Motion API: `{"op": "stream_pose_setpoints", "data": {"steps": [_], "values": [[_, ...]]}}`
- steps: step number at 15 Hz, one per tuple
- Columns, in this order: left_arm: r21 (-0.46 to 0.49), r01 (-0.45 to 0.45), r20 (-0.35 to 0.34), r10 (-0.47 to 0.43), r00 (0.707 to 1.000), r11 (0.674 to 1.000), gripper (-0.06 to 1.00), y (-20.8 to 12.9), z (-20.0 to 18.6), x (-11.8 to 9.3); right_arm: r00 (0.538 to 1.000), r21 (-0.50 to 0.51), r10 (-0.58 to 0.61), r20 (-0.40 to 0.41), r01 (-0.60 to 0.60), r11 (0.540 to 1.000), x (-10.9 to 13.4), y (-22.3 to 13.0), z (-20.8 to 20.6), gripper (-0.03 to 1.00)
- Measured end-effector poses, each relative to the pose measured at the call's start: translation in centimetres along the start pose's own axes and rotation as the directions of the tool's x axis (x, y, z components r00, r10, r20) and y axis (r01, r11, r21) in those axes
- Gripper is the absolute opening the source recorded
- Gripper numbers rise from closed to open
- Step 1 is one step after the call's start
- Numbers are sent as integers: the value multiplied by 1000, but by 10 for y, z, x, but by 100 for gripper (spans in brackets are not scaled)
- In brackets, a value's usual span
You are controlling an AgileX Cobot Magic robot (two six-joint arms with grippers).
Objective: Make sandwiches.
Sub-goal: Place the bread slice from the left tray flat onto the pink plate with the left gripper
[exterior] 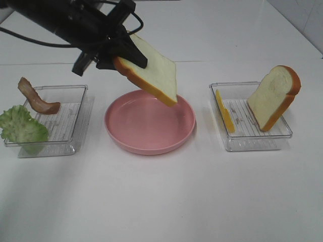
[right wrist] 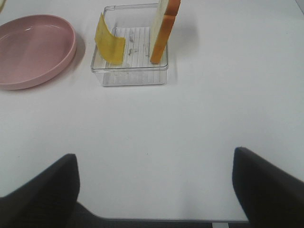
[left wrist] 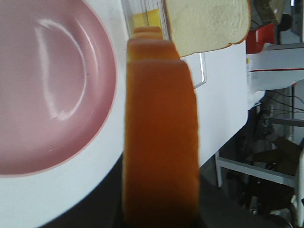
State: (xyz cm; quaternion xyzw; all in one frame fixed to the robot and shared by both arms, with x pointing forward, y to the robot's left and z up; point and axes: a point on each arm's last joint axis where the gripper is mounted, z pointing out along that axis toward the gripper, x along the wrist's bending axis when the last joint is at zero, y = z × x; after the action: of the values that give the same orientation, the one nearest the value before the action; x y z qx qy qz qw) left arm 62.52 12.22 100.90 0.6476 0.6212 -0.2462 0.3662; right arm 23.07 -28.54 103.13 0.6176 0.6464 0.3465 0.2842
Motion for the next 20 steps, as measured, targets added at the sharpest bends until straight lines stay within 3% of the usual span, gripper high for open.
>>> {"op": "stream_pose_setpoints", "data": {"steps": [4,8,11,13,20], "values": [[-12,63,94,-61,994,998,19,5,39,33,1000,0,0,0,0,1000,0,0,0,85],[-104,111,35,-108,994,988,19,14,49,51,1000,0,0,0,0,1000,0,0,0,85],[-103,159,10,-158,987,982,19,14,57,63,1000,0,0,0,0,1000,0,0,0,85],[-71,204,-18,-205,979,976,19,10,75,85,1000,0,0,0,0,1000,0,0,0,85],[-76,199,-24,-202,979,977,19,10,78,89,1000,0,0,0,0,1000,0,0,0,85]]}}
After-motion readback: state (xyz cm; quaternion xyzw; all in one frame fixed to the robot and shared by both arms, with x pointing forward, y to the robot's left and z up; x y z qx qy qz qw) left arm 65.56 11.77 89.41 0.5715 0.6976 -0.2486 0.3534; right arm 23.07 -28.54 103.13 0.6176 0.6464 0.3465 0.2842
